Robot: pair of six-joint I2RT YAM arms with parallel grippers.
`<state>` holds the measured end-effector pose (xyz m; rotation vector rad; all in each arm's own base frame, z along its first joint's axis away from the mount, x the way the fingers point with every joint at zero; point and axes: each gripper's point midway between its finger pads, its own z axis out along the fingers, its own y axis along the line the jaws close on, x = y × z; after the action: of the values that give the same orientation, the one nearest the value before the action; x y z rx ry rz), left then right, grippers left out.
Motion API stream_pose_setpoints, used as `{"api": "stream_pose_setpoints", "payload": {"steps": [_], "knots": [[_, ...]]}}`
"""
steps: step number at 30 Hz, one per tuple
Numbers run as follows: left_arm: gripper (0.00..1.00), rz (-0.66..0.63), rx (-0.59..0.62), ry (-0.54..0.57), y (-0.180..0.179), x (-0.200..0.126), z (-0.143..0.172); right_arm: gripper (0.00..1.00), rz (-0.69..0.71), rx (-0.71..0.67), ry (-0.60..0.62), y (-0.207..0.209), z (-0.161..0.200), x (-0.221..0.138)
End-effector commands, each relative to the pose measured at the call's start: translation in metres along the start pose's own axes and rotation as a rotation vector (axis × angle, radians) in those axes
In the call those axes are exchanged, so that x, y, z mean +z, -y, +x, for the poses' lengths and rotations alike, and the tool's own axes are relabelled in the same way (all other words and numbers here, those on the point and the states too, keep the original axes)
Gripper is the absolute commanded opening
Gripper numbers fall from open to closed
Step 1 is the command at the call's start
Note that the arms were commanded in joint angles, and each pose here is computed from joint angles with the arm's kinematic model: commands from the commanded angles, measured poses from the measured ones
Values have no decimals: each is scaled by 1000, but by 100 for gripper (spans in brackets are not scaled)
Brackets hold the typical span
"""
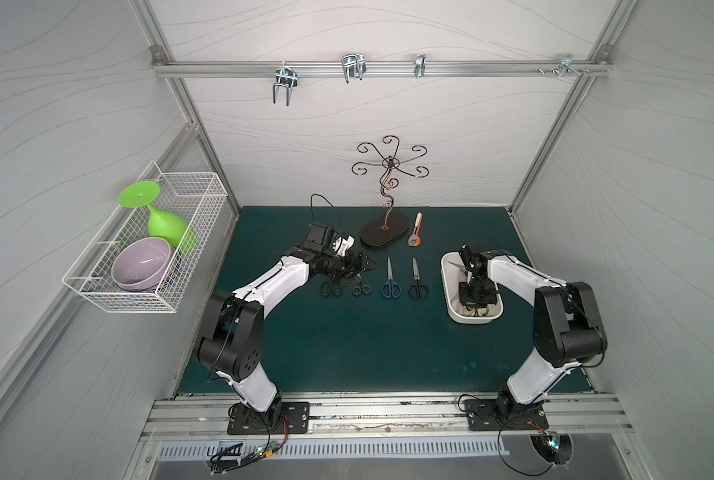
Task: Take the scissors out of the storage box
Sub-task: Pick up the scissors from the storage box.
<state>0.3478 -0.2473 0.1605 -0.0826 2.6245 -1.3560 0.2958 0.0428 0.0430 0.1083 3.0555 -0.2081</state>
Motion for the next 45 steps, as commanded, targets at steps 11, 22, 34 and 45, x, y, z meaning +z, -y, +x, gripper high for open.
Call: {"api": "stream_pose_setpoints", "payload": {"steps": [11,22,34,45], "knots": [[99,32,31,19,10,-5,-7,0,-34,-27,29,-3,-1,-24],[99,44,28,17,13,-5,-7,0,-39,-8,77,8,-3,-57],[99,45,17,15,8,-3,-5,0,-211,17,124,-15,2,-78],[97,88,-4,22,12,0,-2,0,-366,14,245,-50,-5,-121]]}}
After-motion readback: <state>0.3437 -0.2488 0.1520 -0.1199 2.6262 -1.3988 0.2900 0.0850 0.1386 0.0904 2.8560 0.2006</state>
